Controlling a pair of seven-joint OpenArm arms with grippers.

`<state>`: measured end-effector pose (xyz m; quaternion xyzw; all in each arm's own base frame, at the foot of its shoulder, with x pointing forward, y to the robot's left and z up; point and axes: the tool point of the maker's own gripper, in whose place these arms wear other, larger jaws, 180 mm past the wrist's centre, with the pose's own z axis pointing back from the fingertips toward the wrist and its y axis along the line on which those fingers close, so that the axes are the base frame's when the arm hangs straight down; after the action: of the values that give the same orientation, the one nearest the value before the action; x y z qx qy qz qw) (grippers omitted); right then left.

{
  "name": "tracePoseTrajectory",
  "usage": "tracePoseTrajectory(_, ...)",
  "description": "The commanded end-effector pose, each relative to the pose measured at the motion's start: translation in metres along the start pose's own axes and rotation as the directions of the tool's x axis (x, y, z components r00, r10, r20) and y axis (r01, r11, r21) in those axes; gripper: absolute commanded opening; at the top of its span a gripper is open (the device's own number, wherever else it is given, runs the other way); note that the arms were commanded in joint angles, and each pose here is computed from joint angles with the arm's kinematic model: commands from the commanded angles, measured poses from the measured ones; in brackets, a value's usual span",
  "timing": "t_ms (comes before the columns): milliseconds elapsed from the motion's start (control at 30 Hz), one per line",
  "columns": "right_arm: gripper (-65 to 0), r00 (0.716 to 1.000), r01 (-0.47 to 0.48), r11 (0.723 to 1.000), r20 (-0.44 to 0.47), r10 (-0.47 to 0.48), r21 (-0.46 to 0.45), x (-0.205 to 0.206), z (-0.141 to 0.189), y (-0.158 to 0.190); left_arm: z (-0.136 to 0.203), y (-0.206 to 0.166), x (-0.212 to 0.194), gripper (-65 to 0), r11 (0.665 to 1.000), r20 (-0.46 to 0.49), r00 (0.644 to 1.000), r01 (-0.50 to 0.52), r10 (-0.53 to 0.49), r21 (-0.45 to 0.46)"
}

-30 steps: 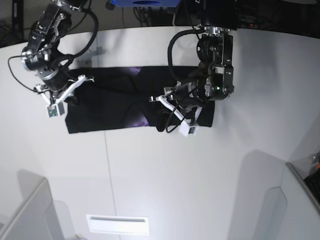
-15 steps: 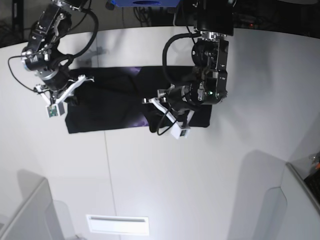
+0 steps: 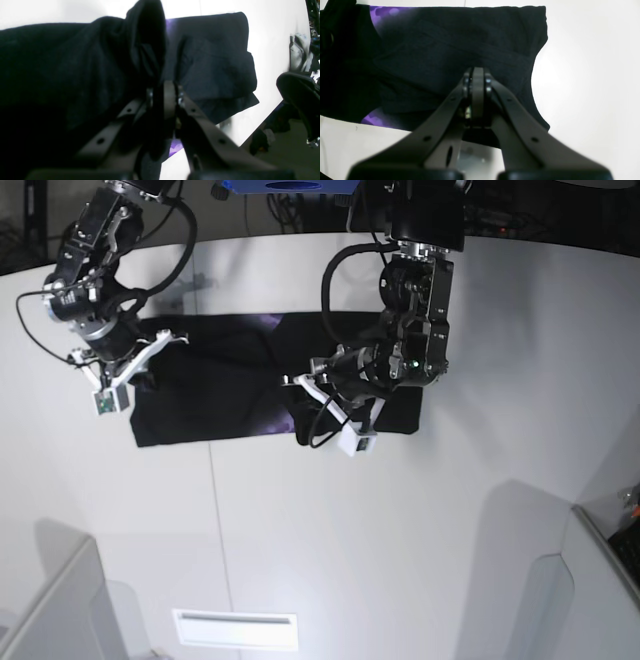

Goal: Fold the T-shirt properly
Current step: 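Carry the held strip end with the left gripper toward the strip's middle, then release the strip end and raise the left gripper away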

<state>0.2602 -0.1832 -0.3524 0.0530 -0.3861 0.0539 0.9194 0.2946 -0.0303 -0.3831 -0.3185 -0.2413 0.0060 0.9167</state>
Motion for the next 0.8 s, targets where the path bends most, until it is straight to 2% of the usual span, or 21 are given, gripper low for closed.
tracePoseTrajectory(0,-65.0,0.999,-0.008,1.000,0.052,0.008,-0.001,0.0140,0.0033,-0.0011,-0.0001,-0.0103,0.0101,-65.0,1.000,0.029,1.000,0.006,-0.005,-0.030)
tracePoseTrajectory(633,-65.0,0.999,-0.008,1.000,0.050,0.008,-0.001,0.0137,0.0032,-0.0011,-0.0023,-0.0076,0.0070,-65.0,1.000,0.019,1.000,0.000,0.000,-0.026)
tracePoseTrajectory(767,-65.0,0.999,-0.008,1.000,0.048,0.008,-0.001,0.0134,0.0032,-0.0011,-0.0025,-0.0082,0.0070,-48.4,1.000,0.019,1.000,-0.001,0.001,-0.027)
